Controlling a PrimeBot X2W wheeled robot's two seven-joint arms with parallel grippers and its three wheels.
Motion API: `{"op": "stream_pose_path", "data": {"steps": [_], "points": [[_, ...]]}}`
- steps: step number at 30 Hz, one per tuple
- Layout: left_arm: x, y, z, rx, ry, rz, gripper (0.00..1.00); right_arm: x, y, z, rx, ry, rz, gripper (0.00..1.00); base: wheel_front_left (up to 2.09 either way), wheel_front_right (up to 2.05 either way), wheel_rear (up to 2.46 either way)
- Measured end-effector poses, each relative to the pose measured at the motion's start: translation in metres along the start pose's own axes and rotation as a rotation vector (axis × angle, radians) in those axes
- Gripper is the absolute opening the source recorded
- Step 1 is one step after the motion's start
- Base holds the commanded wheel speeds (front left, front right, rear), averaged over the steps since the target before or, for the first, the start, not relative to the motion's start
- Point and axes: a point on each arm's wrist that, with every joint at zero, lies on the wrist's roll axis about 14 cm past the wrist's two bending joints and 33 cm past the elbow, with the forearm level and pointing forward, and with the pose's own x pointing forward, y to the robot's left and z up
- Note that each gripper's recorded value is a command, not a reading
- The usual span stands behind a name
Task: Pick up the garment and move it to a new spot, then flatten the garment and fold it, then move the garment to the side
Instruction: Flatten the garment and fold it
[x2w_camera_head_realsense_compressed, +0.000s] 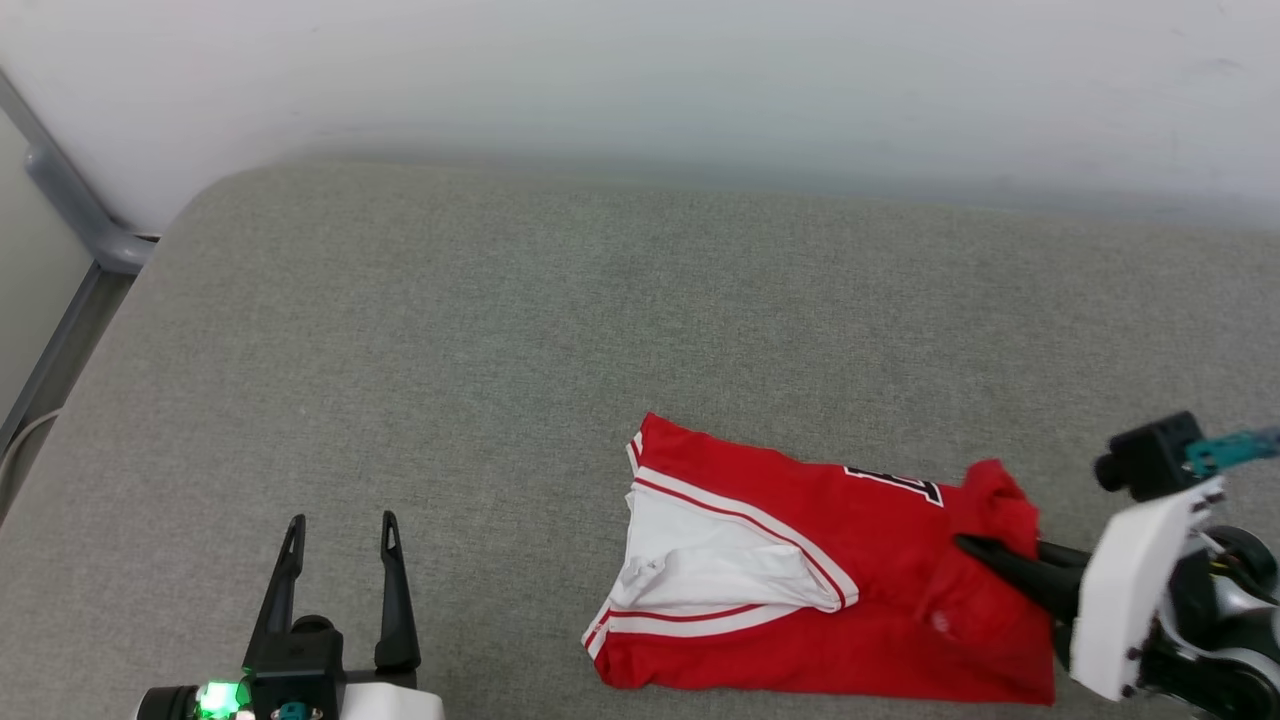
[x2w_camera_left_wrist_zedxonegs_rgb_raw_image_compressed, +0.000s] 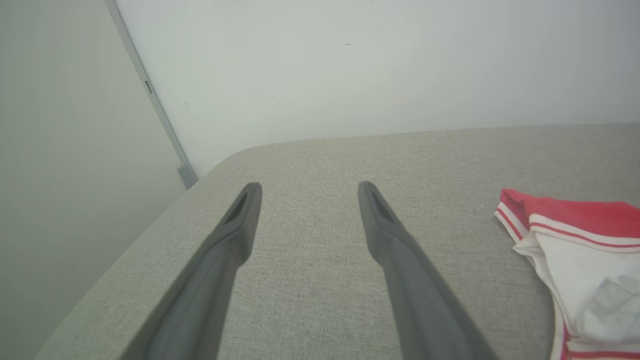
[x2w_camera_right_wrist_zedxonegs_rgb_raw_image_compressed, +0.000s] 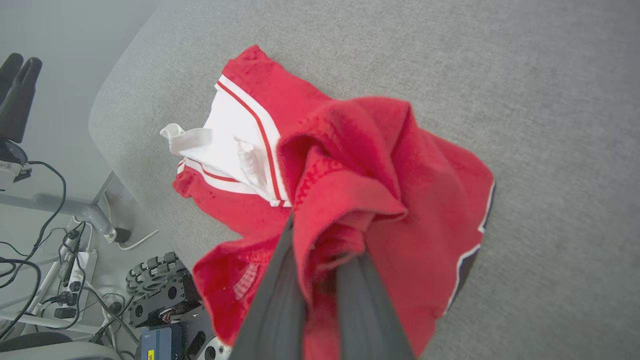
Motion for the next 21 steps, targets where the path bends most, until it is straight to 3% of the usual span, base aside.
{"op": "stream_pose_path", "data": {"steps": [11, 21], "points": [[0.009, -0.006, -0.004, -0.011, 0.015, -0.004, 1.0, 0.06, 0.04, 0.005, -0.177, 0.098, 0.088, 0.0, 0.0, 0.0, 0.0], [0.019, -0.009, -0.011, -0.011, 0.033, -0.005, 1.0, 0.113, 0.076, -0.006, -0.269, 0.207, 0.17, 0.0, 0.0, 0.0, 0.0]]}}
